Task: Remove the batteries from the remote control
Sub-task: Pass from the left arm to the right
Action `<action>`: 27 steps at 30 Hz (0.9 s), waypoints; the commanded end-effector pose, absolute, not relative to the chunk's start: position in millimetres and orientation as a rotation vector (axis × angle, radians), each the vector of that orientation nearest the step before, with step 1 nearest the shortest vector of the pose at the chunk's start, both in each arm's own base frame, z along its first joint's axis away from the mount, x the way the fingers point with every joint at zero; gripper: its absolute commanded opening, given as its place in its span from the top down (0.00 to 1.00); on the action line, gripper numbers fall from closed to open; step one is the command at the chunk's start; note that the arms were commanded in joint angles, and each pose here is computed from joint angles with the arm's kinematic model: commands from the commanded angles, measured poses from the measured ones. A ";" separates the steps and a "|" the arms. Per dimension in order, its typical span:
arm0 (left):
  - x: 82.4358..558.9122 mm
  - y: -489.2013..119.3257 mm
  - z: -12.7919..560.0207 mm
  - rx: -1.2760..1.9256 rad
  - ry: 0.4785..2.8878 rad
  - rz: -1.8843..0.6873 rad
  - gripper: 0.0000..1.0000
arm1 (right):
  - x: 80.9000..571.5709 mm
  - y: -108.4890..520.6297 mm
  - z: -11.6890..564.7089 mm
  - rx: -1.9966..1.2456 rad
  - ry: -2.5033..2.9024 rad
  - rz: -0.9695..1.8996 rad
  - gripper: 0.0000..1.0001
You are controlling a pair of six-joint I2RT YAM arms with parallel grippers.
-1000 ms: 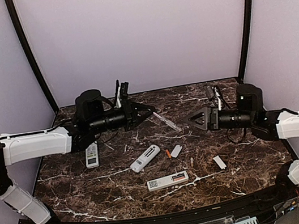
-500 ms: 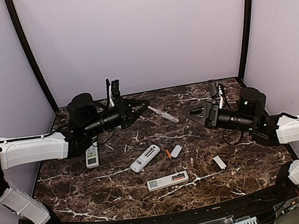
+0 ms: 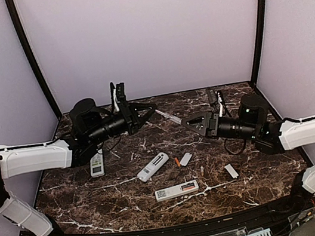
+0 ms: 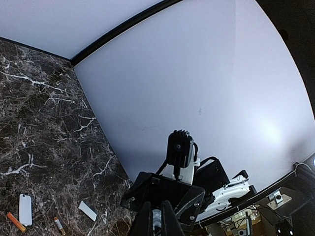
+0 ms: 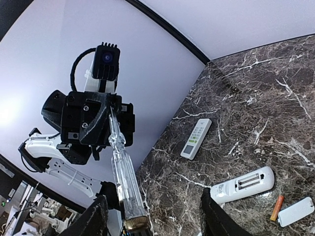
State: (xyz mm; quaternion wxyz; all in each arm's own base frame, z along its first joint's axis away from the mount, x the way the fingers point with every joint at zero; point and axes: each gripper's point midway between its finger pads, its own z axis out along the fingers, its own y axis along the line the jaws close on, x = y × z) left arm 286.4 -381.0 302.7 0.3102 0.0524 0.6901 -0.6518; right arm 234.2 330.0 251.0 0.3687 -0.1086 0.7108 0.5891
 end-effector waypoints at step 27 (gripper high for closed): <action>277.5 -377.9 296.8 0.197 1.860 -1.687 0.75 | 241.1 338.9 273.1 -0.313 1.770 1.461 1.00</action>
